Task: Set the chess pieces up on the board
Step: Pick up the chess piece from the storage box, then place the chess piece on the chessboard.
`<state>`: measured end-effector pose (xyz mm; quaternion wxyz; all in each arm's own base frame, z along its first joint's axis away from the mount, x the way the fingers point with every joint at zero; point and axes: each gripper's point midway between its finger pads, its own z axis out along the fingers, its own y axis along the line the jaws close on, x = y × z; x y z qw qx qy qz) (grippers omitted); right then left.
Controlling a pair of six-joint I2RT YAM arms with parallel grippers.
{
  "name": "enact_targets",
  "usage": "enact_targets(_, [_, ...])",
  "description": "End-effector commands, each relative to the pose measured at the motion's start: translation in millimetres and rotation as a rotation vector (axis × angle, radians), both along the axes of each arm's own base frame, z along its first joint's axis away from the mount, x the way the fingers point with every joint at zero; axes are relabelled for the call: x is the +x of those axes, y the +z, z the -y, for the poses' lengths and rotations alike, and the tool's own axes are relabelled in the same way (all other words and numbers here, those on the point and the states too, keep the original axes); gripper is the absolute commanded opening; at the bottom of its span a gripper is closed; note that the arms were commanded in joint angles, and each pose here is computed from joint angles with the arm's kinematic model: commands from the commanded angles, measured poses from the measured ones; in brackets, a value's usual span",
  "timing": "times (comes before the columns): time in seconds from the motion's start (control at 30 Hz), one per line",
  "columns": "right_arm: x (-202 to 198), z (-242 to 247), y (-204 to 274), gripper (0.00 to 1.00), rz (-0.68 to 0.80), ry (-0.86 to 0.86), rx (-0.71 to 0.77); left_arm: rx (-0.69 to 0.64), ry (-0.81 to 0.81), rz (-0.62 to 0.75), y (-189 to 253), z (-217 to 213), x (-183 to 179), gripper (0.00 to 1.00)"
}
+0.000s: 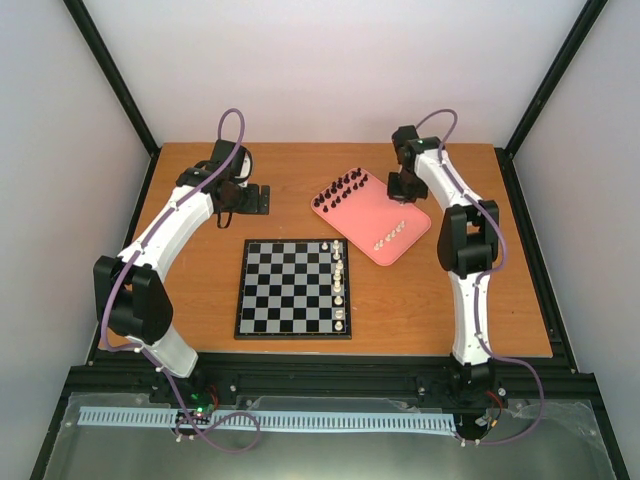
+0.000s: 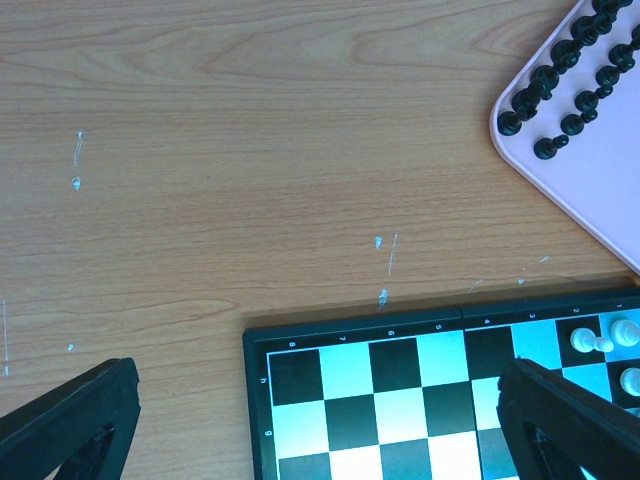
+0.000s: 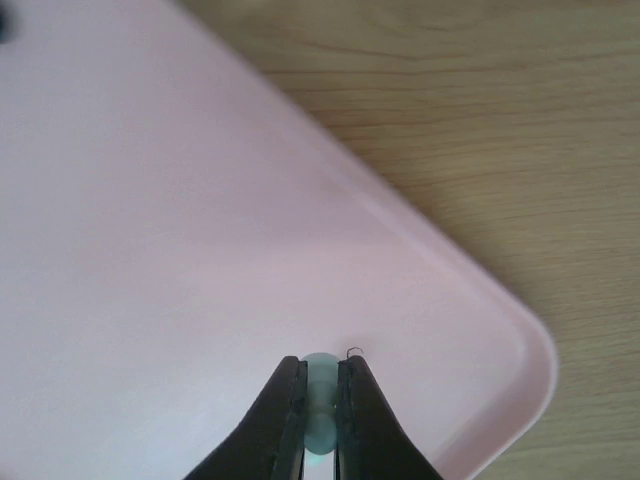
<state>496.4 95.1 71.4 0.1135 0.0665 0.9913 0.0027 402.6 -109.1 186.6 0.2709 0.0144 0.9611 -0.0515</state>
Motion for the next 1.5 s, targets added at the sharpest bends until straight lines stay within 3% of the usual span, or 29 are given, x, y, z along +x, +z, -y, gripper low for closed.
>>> enact_targets(0.0, [-21, -64, 75, 0.03, 0.079, 0.217, 0.060, -0.003, 0.012, 0.036, 13, 0, 7, 1.00])
enact_targets(0.13, [-58, -137, 102, 0.03, 0.088, 0.411, 0.111, 0.003, 0.015, 0.045, 17, -1, 7, 1.00])
enact_targets(0.33, [-125, -213, 101, 0.03, 0.034, 0.640, 0.141, 0.006, 0.017, 0.052, 19, -3, 5, 1.00])
enact_targets(0.57, [-173, -222, 72, 0.03, -0.040, 0.779, 0.062, 0.000, 0.014, 0.057, 18, -3, 3, 1.00])
enact_targets(0.83, [-190, -220, 42, 0.03, -0.072, 0.817, 0.048, -0.012, 0.014, 0.058, 18, -1, 3, 1.00])
enact_targets(1.47, [-170, -239, 9, 0.03, -0.073, 0.792, 0.047, -0.004, 0.020, 0.054, 17, -3, 3, 1.00])
